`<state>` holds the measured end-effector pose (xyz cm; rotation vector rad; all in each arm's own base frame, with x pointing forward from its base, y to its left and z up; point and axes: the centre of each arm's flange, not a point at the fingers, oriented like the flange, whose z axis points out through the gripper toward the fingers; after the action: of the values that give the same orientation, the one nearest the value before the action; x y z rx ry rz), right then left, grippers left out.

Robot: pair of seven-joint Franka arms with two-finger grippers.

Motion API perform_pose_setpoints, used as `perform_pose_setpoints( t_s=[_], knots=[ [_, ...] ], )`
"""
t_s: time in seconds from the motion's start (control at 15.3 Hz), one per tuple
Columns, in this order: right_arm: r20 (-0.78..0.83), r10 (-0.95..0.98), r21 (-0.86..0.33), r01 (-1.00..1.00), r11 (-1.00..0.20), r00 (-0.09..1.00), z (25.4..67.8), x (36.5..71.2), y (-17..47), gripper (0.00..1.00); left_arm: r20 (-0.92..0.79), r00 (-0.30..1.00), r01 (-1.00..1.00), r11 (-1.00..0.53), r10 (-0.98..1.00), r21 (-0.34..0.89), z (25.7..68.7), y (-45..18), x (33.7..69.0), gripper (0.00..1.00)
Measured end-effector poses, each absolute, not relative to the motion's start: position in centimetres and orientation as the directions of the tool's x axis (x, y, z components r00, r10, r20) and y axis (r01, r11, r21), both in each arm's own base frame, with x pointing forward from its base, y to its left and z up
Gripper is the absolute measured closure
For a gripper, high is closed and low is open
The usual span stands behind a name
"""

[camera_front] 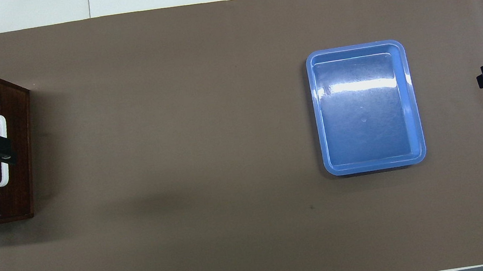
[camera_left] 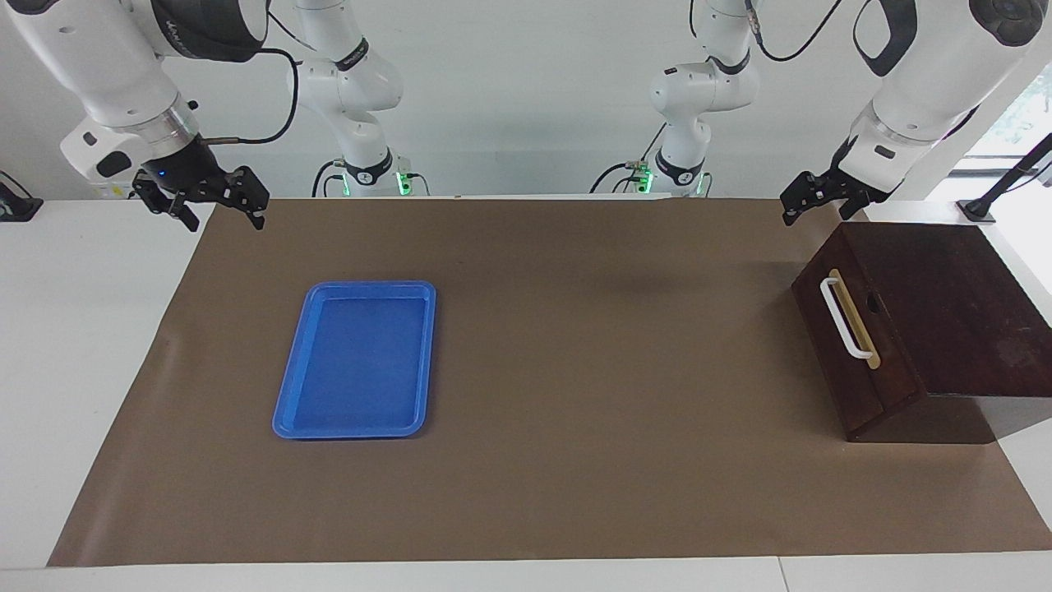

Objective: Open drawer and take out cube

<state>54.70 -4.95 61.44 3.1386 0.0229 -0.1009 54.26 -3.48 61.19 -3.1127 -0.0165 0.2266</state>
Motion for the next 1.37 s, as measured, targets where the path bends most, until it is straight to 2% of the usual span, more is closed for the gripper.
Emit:
perform_pose_setpoints(
  t_s=[0.26,0.52,0.78,1.18,1.37],
  knots=[
    [-0.064,0.015,0.001,0.015,-1.0,0.998,61.4,54.7,-4.9,0.0,-0.129,0.992,0.007,-1.0,0.01,-0.02,61.3,-3.6,54.5,0.0],
    [-0.064,0.016,0.001,0.016,-1.0,0.998,61.4,54.7,-4.9,0.0,-0.032,0.999,0.006,-1.0,0.006,-0.025,60.7,-3.6,55.7,0.0],
    [-0.064,0.016,0.001,0.016,-1.0,0.998,61.4,54.7,-4.9,0.0,0.055,0.995,-0.082,-0.99,-0.089,-0.116,55.9,-3.0,57.2,0.0],
    [-0.064,0.016,0.001,0.016,-1.0,0.998,61.5,54.7,-4.9,0.0,0.092,0.97,-0.196,-0.945,-0.227,-0.263,50.4,-2.4,58.3,0.0],
    [-0.064,0.016,0.001,0.016,-1.0,0.998,61.5,54.7,-4.8,0.0,0.101,0.947,-0.255,-0.905,-0.305,-0.341,47.0,-2.3,60.0,0.0]
  ],
)
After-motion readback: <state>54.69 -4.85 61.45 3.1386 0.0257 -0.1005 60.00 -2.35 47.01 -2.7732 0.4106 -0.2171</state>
